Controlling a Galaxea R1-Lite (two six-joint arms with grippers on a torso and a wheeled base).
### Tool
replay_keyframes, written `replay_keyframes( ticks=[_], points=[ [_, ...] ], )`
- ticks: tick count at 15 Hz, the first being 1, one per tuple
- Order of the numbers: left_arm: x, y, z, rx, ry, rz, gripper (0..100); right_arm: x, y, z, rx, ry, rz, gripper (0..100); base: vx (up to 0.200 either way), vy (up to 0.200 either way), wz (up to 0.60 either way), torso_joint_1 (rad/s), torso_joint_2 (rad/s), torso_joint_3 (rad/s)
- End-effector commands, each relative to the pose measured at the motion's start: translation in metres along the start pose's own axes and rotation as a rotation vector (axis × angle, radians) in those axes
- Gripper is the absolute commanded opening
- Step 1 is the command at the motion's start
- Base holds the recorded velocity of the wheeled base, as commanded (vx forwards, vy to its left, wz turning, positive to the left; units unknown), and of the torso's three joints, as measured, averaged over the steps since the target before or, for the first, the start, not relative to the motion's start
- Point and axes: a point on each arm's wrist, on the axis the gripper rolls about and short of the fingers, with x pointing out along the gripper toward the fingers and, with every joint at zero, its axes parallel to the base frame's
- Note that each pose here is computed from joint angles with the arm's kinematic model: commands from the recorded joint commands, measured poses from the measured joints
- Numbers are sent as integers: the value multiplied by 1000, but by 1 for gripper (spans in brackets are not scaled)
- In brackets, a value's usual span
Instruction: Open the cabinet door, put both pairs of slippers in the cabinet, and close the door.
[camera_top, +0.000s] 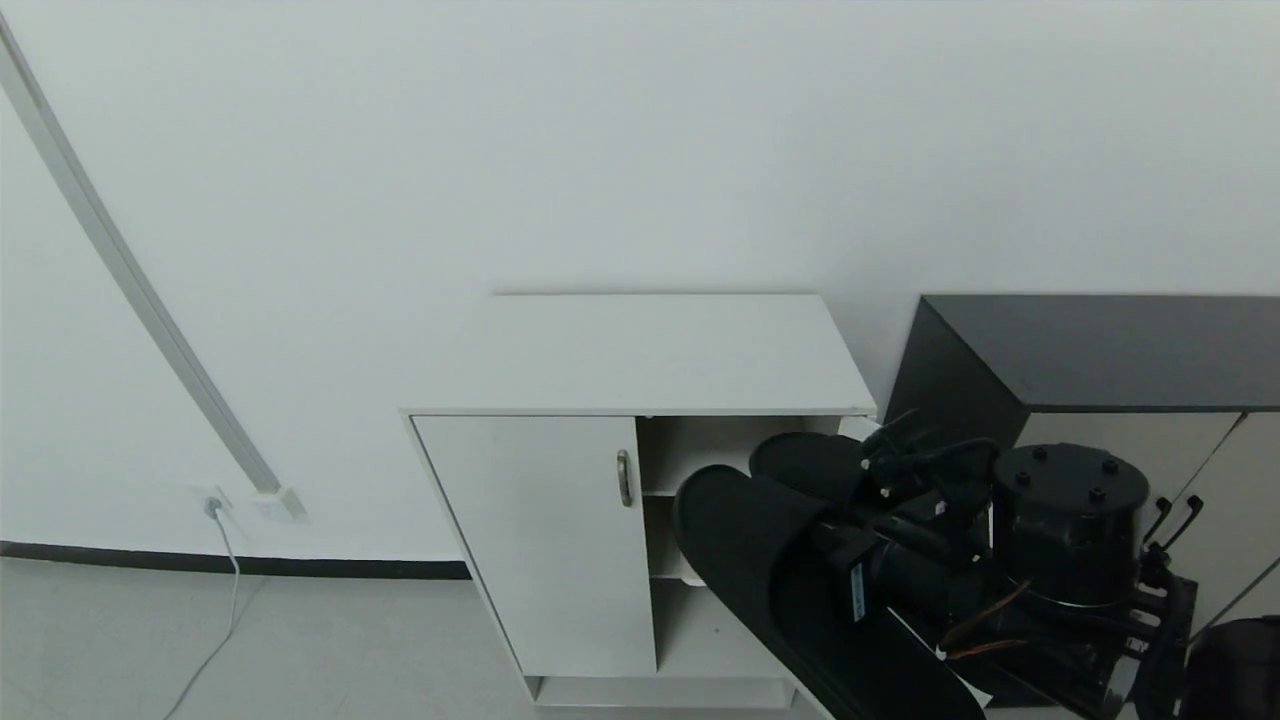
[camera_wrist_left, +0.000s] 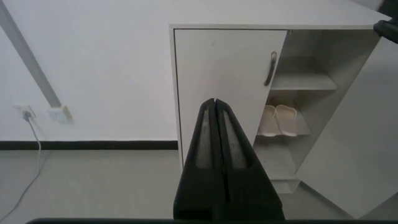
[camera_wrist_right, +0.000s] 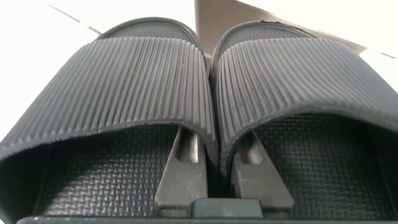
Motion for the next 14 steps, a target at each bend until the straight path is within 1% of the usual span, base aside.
replay_keyframes(
  ticks=[1, 10, 14],
  points=[
    [0, 0, 0, -1, -1, 1, 0, 1, 0, -1, -1, 4, -1, 0, 0, 0, 0, 0, 0, 0],
    [0, 0, 0, -1, -1, 2, 0, 0, 1, -5, -4, 10, 5, 0, 0, 0, 0, -5, 9, 6],
    [0, 0, 0, 0, -1, 1, 0, 0, 1, -6, -5, 15, 5, 0, 0, 0, 0, -167, 376, 207]
  ],
)
